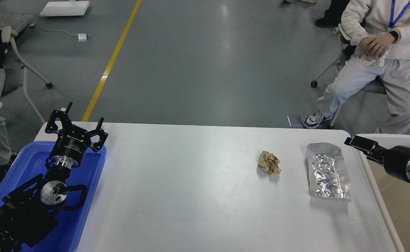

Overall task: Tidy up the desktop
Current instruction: 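Lower the right gripper to the silver foil wrapper's near edge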

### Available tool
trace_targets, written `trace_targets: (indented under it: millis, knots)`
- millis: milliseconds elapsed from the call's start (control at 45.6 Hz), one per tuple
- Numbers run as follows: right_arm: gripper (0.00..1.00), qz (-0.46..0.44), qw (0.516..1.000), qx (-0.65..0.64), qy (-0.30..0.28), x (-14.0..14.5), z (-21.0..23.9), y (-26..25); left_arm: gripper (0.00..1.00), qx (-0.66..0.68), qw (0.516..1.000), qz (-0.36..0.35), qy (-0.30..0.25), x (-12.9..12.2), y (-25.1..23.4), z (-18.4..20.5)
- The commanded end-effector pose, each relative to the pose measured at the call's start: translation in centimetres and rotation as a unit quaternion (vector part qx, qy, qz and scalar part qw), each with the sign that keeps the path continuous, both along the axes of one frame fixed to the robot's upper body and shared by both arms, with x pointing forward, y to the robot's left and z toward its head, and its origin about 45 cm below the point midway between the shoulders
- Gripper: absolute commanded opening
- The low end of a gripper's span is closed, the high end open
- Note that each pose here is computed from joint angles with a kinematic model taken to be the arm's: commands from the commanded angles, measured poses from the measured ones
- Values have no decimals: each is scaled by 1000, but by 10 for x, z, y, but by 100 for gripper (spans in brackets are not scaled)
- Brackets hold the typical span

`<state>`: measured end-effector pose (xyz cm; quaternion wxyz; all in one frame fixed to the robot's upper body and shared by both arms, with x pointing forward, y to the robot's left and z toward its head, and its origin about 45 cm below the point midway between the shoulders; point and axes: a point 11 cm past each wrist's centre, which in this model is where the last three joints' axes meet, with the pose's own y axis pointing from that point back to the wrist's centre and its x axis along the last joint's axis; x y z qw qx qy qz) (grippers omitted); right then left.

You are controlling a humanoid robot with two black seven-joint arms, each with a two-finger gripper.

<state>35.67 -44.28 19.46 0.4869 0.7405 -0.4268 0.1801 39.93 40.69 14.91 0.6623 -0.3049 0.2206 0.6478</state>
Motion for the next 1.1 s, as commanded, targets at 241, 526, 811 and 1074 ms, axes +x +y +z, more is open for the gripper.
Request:
trace_targets:
  millis: [241,526,811,1074]
  knots:
    - [100,24,994,-102,33,-27,-81,-4,100,0,1000,0,0,0,0,0]
    - [99,13,993,-109,43,-35,-90,-13,100,0,1000,0,0,0,0,0]
    - [100,17,992,-110,51,-36,-115,0,100,0,1000,0,0,0,0,0]
    - [100,16,992,-113,48,-38,-117,-1,100,0,1000,0,0,0,0,0]
